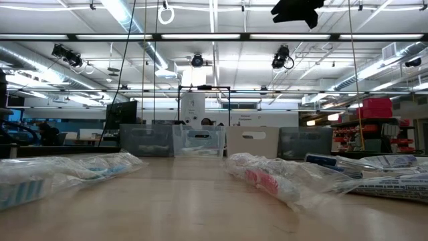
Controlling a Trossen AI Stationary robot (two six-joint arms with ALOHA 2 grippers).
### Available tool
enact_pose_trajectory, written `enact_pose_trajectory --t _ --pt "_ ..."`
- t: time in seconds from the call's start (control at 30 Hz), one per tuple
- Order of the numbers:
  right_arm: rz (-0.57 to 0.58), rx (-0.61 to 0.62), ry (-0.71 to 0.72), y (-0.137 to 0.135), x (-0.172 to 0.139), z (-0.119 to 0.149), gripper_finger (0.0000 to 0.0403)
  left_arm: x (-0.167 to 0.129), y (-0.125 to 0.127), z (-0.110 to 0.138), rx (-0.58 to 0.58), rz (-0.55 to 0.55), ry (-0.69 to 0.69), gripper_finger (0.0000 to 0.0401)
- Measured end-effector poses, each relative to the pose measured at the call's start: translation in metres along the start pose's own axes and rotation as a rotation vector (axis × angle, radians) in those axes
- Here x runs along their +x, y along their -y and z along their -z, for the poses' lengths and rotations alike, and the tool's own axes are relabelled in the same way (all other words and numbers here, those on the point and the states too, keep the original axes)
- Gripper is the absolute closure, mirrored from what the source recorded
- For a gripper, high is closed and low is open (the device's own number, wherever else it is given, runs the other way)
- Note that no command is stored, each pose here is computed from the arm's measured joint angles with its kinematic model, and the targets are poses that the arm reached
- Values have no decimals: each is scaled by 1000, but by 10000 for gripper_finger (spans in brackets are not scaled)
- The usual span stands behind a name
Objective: Pick & Place Travel size toiletries
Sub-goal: Put the blue toothbrush into the transparent bin
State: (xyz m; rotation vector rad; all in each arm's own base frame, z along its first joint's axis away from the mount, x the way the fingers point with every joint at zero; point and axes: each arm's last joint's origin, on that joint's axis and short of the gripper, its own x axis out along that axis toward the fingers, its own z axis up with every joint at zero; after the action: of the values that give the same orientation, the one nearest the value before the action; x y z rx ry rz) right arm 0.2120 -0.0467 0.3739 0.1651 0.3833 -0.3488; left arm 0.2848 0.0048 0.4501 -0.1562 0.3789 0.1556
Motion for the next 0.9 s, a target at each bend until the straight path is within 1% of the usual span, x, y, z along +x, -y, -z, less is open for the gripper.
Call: enact_pose_trajectory --t 0.07,0.23,0.37,0.53,0.8,0.87,0.9 --pt "-7 -2 3 -2 0 0 273 5 2 9 9 -2 -65 206" --pt "-19 -16 14 -4 0 -1 269 12 7 26 35 9 -150 226" --pt "-22 -14 27 -4 -1 -2 268 16 12 28 48 38 -119 249" --pt "-23 -14 33 -5 -1 -3 273 15 11 35 77 37 -163 286" --pt "-24 -13 33 -5 0 -3 277 -2 7 39 99 28 -226 350" --pt "-24 -13 34 -5 0 -3 279 -8 5 43 105 14 -259 362" --pt "-24 -13 33 -5 0 -3 279 -10 5 41 104 14 -248 368"
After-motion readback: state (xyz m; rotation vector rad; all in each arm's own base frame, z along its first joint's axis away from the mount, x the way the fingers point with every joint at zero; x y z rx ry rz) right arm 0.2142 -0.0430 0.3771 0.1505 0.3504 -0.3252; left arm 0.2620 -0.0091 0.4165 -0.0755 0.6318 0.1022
